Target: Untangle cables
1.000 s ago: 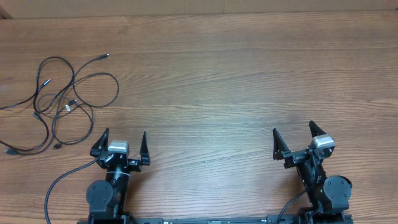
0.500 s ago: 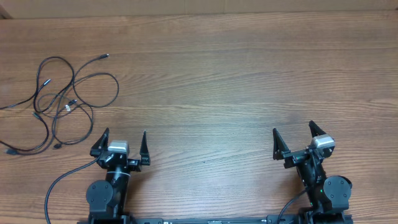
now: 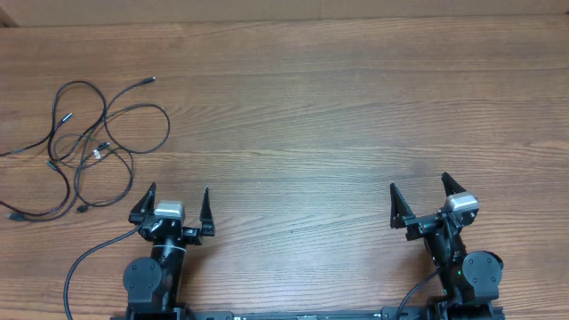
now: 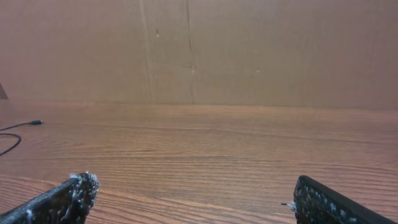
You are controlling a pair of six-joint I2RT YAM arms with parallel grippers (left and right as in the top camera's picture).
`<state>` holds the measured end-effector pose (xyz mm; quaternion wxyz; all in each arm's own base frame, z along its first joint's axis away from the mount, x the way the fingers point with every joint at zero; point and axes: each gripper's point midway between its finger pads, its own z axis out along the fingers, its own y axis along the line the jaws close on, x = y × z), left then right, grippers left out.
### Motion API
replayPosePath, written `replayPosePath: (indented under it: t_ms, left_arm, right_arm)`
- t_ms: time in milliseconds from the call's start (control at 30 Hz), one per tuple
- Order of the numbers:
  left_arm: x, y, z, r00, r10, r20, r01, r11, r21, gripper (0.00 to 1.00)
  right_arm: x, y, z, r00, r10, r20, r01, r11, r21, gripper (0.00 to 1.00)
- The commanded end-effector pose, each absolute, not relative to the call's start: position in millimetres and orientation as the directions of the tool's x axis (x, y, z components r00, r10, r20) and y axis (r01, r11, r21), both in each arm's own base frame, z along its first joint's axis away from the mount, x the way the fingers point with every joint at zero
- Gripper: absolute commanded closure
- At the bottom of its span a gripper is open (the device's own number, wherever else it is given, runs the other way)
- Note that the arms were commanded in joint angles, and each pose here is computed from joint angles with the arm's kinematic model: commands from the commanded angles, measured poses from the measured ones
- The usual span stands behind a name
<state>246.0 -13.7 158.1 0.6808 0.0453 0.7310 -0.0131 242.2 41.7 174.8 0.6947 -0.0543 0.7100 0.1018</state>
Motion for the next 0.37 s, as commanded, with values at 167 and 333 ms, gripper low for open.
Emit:
replayPosePath:
  t_ms: [167,333]
  left_arm:
    - [245.5,-15.1,157.8,-0.064,0.059,-0.996,0.094,0.994,0.053,0.0]
    - [245.5,-15.1,157.8,-0.064,0.059,-0.996,0.094,0.994,0.053,0.0]
  right_arm:
    - [242.5,39.9,173.0,-0.025,0.066,-0.998,-0.212,0.975,0.07,0.0]
    - [242.5,40.0,173.0,-0.025,0.066,-0.998,-0.212,0.975,0.07,0.0]
